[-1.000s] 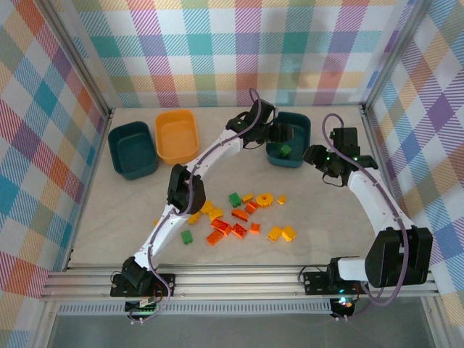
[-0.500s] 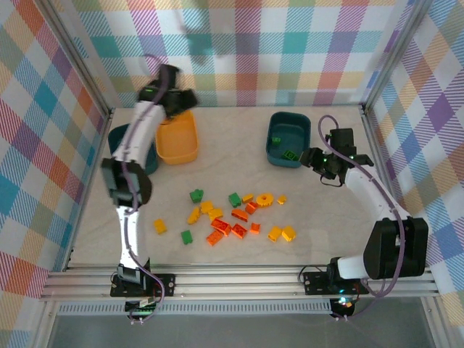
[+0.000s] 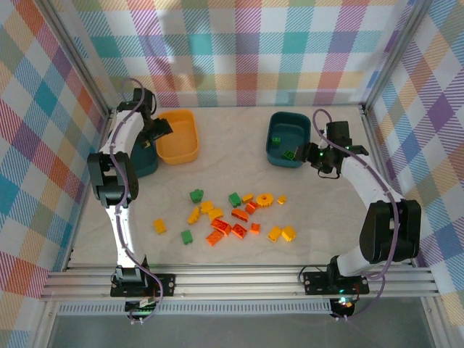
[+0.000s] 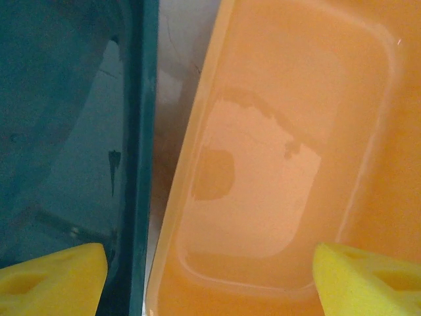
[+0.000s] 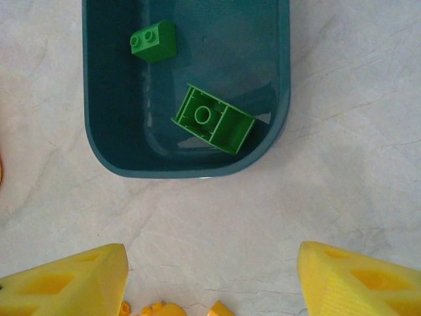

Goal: Sort the legos into containers by color

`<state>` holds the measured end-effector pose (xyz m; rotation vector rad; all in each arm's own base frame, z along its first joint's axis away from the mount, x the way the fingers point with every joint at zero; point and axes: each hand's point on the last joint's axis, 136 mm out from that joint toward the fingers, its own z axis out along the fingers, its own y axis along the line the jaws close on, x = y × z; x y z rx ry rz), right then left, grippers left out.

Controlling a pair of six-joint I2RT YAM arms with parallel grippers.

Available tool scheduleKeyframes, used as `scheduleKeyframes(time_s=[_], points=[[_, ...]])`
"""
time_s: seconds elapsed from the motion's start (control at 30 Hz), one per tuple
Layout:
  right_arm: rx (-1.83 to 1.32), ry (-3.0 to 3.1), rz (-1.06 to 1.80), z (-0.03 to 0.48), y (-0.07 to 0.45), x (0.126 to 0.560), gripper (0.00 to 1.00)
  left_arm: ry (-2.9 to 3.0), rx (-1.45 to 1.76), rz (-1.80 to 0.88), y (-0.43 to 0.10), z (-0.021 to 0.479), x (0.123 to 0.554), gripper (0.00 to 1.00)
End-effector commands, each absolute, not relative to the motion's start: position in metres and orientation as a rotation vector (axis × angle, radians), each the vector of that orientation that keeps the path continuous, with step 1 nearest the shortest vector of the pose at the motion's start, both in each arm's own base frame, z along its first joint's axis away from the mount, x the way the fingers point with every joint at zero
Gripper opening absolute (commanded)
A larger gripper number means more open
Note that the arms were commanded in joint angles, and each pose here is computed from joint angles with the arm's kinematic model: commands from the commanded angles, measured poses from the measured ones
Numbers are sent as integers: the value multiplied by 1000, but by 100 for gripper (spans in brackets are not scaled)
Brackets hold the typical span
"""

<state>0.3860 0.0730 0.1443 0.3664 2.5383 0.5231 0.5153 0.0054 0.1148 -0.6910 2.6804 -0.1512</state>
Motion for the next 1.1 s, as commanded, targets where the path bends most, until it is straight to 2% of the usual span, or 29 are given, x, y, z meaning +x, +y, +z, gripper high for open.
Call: scheduleKeyframes(time_s=[0.0, 0.2, 0.53, 0.6, 0.73, 0.97, 1.07], points=[[336, 2548, 531, 145, 74, 386, 70, 2674, -641, -143, 9, 116, 518, 81], [346, 2555, 512, 143, 72, 393, 70, 2669, -708, 28, 30, 107, 504, 78], [324, 2638, 303, 121, 53, 434, 69, 2740, -653, -23, 23, 71, 516, 68], [317, 2655, 281, 116, 51, 443, 67, 2742, -631, -33, 22, 70, 519, 62], [309, 2683, 212, 103, 45, 459, 54, 2749, -592, -27, 22, 70, 522, 53], [284, 2734, 182, 85, 41, 473, 51, 2747, -547, -61, 16, 74, 521, 31], [277, 2741, 198, 80, 42, 475, 45, 2746, -508, -103, 4, 77, 521, 20]])
